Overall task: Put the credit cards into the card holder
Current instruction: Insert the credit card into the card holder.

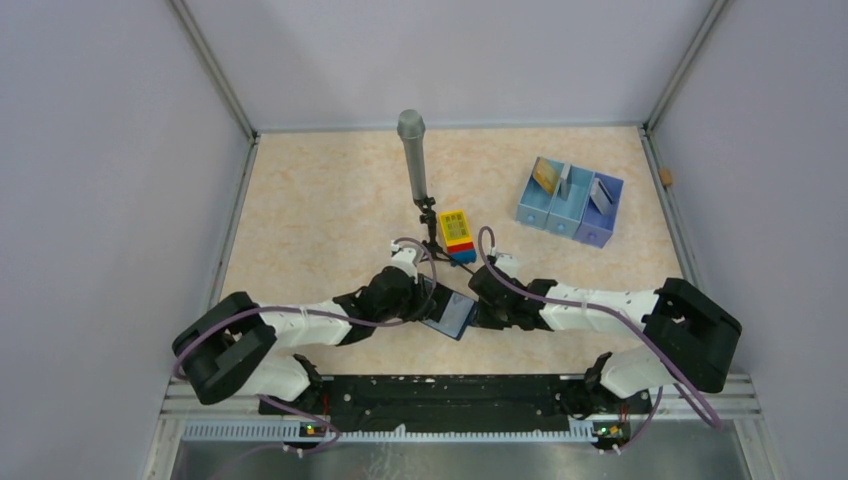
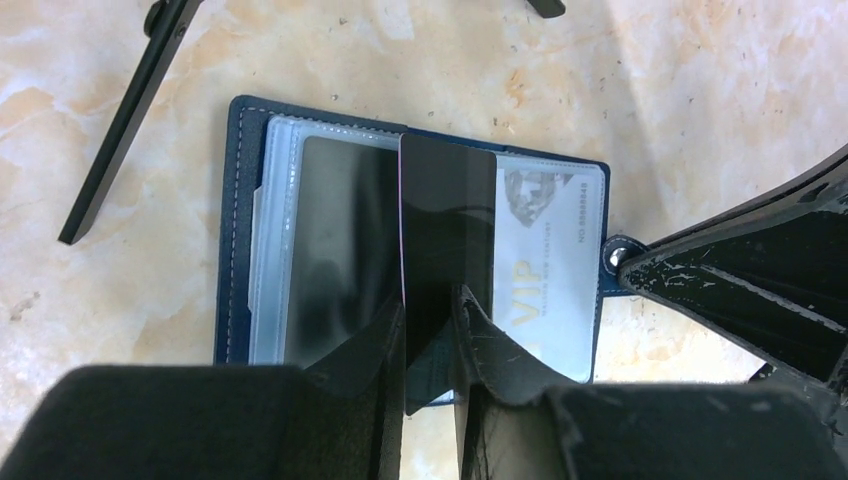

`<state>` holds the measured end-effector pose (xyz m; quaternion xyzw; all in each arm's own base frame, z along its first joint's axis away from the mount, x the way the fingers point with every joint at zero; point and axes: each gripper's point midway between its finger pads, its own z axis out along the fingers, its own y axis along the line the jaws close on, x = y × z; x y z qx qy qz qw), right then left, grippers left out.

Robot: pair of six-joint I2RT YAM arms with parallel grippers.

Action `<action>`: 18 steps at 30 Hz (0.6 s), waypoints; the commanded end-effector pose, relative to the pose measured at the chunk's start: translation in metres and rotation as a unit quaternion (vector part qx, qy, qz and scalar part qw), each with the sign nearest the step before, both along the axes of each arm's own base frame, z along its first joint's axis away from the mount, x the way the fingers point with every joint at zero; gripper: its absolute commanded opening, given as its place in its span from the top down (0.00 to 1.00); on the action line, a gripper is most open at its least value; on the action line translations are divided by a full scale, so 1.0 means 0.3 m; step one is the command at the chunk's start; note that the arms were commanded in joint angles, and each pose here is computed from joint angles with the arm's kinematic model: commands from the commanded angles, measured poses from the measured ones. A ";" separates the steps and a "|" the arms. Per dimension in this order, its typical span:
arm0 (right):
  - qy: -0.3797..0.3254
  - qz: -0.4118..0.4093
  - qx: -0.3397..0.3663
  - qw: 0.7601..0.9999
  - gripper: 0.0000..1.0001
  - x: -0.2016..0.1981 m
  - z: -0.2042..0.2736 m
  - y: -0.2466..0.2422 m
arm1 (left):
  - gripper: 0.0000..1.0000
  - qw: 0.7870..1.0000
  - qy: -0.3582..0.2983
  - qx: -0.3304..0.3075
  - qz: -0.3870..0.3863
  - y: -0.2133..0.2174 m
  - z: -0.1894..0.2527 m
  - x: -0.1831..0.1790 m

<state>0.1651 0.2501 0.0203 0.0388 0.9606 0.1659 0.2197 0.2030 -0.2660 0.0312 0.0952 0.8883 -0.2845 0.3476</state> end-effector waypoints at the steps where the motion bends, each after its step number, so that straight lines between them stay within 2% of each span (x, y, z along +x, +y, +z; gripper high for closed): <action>1: -0.006 0.011 -0.012 1.000 1.00 -0.001 0.012 0.015 | 0.80 0.996 0.064 0.059 -0.024 0.085 -0.147 -0.090; 10: -0.008 0.009 -0.016 1.000 1.00 0.004 0.015 0.014 | 0.86 0.993 0.091 0.050 -0.049 0.072 -0.166 -0.124; 18: -0.014 0.001 -0.021 1.000 1.00 0.009 0.025 0.000 | 0.91 0.993 0.103 0.063 -0.009 0.127 -0.187 -0.133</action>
